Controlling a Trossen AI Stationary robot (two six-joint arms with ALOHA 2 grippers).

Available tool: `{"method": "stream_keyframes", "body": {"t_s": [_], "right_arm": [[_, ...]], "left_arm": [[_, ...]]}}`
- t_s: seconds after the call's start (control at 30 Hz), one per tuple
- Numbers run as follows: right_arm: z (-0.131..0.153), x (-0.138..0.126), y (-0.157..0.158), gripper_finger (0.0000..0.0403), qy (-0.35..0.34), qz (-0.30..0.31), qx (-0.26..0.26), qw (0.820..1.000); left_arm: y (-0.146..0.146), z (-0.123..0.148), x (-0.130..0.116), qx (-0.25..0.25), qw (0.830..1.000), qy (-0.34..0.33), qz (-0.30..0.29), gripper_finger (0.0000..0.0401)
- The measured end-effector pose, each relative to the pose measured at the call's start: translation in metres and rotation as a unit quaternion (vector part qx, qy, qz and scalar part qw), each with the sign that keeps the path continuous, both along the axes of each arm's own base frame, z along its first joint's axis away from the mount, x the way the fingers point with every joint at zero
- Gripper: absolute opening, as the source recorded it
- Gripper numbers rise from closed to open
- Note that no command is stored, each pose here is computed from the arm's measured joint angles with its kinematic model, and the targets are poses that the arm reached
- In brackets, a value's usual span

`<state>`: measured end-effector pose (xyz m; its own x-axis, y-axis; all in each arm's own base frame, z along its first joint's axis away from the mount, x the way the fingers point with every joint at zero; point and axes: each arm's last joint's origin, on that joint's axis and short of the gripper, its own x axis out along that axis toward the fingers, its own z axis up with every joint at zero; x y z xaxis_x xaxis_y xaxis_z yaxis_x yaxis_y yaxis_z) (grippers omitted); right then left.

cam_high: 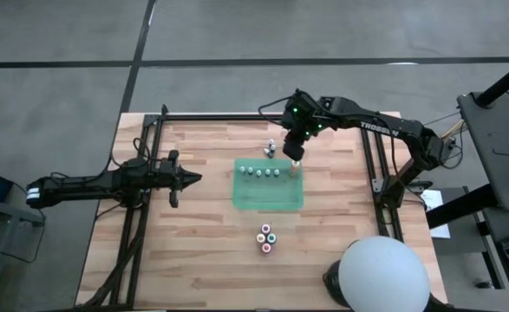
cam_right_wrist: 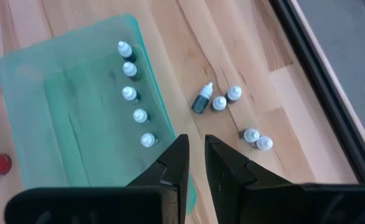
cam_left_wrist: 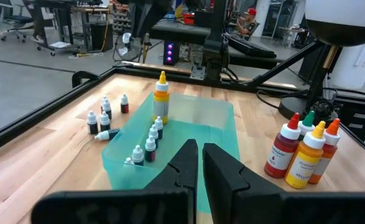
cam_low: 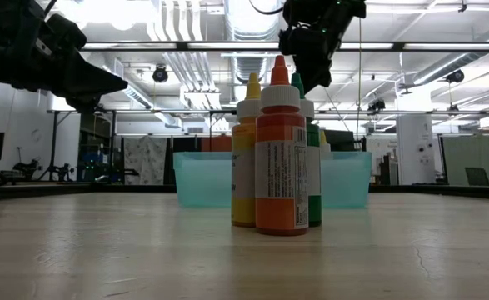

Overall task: Pick & Place food coloring
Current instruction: Put the small black food coloring bottle into the green container

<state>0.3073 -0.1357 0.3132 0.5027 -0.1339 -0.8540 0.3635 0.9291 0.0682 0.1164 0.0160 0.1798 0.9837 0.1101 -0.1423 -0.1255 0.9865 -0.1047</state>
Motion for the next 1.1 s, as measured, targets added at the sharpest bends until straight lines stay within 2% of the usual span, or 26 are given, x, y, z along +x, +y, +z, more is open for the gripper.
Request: {"method": "stream_keyframes", "body": {"t_s": [0.87,1.1], "right_arm": [[0.001,0.002,-0.001,0.0043,-0.010,-0.002,-0.003,1.000],[0.001,0.002,-0.001,0.0043,-0.010,-0.002,-0.003,1.000]], "left_arm": [[-0.003,0.005,-0.004,0.004,1.000,-0.029,-0.008,0.0000],[-0.003,-0.020,-0.004,-0.001,1.000,0.005,-0.009,0.0000]]}}
